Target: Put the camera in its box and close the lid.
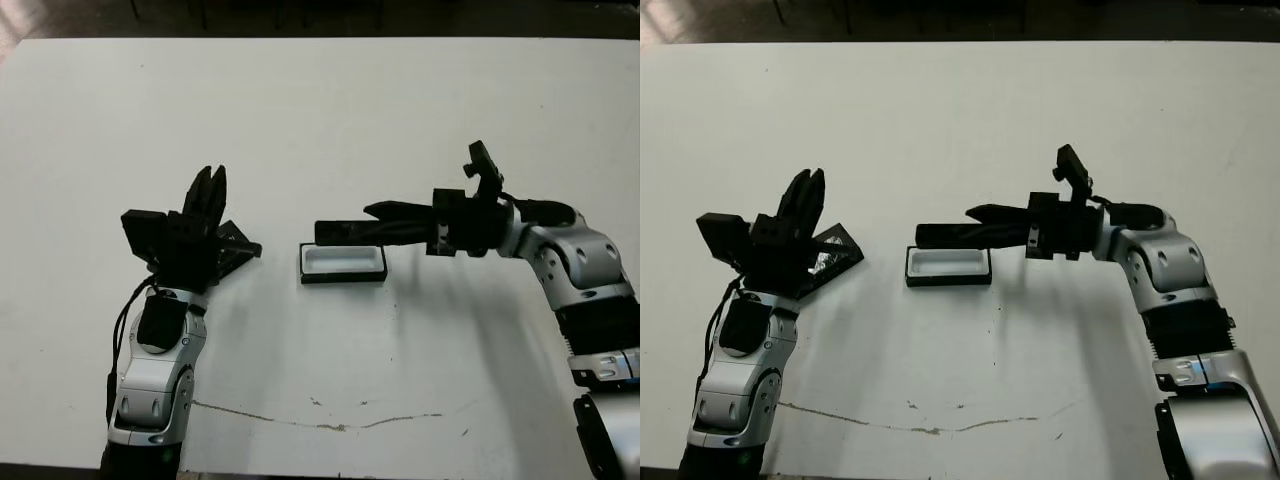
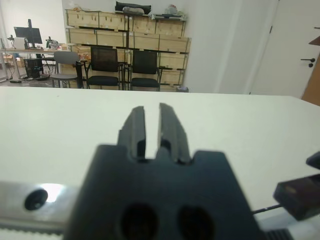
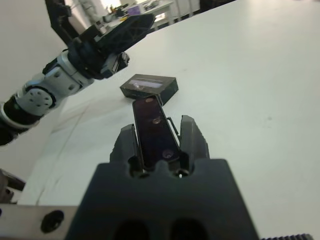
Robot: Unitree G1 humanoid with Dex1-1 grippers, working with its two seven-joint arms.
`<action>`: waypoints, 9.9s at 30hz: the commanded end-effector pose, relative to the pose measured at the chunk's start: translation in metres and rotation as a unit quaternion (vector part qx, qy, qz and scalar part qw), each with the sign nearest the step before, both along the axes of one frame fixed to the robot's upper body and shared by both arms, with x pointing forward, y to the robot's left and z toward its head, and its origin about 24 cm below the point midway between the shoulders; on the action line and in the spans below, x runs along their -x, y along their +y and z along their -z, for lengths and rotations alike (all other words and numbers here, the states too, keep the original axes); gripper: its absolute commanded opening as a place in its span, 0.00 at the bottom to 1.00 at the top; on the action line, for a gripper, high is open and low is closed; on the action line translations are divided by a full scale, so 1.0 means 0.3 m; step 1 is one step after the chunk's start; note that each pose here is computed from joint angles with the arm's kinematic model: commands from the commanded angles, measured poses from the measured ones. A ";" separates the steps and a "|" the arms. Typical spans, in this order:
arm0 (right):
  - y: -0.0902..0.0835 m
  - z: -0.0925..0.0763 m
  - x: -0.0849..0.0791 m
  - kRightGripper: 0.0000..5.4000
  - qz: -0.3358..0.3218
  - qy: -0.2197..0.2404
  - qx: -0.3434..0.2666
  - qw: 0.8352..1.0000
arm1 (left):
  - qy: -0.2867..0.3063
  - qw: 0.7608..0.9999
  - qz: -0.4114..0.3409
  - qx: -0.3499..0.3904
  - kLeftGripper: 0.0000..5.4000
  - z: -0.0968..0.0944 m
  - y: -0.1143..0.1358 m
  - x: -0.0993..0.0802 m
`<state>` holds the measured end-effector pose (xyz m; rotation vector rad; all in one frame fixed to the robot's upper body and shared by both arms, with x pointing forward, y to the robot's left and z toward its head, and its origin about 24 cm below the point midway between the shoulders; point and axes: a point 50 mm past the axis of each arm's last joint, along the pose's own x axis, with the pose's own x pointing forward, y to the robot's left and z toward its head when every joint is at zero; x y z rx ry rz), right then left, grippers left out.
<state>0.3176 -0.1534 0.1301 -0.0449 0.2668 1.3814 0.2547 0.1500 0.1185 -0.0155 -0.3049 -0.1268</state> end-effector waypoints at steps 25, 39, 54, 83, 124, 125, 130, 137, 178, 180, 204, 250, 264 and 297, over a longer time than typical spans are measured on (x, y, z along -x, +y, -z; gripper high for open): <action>-0.006 0.005 -0.023 0.02 -0.014 -0.015 0.107 0.994 | 0.023 1.000 -0.010 -0.009 0.00 0.029 0.014 0.008; 0.001 0.050 -0.003 0.02 -0.024 0.010 0.133 0.991 | 0.018 1.000 -0.008 -0.008 0.00 0.027 0.008 0.010; 0.039 0.093 0.004 0.02 -0.032 -0.004 0.159 0.987 | 0.022 1.000 -0.008 -0.012 0.00 0.034 0.011 0.016; 0.055 -0.103 0.028 0.41 0.033 -0.143 0.081 0.986 | 0.028 1.000 -0.009 -0.009 0.00 0.037 0.008 0.023; -0.125 -0.044 0.366 0.02 0.483 -0.258 -0.092 0.832 | -0.015 0.991 0.014 -0.135 0.00 -0.085 0.256 0.091; -0.128 -0.041 0.373 0.00 0.492 -0.257 -0.096 0.827 | -0.014 0.990 0.014 -0.139 0.00 -0.091 0.268 0.094; -0.141 -0.010 0.396 0.00 0.533 -0.245 -0.117 0.802 | -0.006 0.988 0.020 -0.153 0.00 -0.118 0.306 0.102; -0.153 0.014 0.398 0.00 0.549 -0.239 -0.121 0.791 | 0.047 0.969 0.131 -0.204 0.07 -0.145 0.335 0.074; -0.173 0.029 0.396 0.00 0.562 -0.234 -0.110 0.786 | 0.322 0.816 0.347 -0.333 1.00 0.075 0.397 0.022; -0.173 0.030 0.396 0.00 0.562 -0.234 -0.107 0.786 | 0.344 0.814 0.338 -0.325 1.00 0.083 0.403 0.025; -0.176 0.033 0.390 0.00 0.565 -0.235 -0.098 0.785 | 0.327 0.868 0.292 -0.234 0.32 0.126 0.391 0.041; -0.174 0.030 0.387 0.00 0.572 -0.217 -0.081 0.787 | 0.257 0.711 0.523 -0.394 0.32 -0.095 -0.006 -0.247; -0.175 0.029 0.382 0.00 0.567 -0.215 -0.089 0.790 | 0.279 0.700 0.526 -0.394 0.32 -0.010 0.015 -0.239; -0.171 0.034 0.392 0.00 0.574 -0.212 -0.085 0.787 | 0.297 0.676 0.563 -0.371 0.32 0.077 -0.055 -0.165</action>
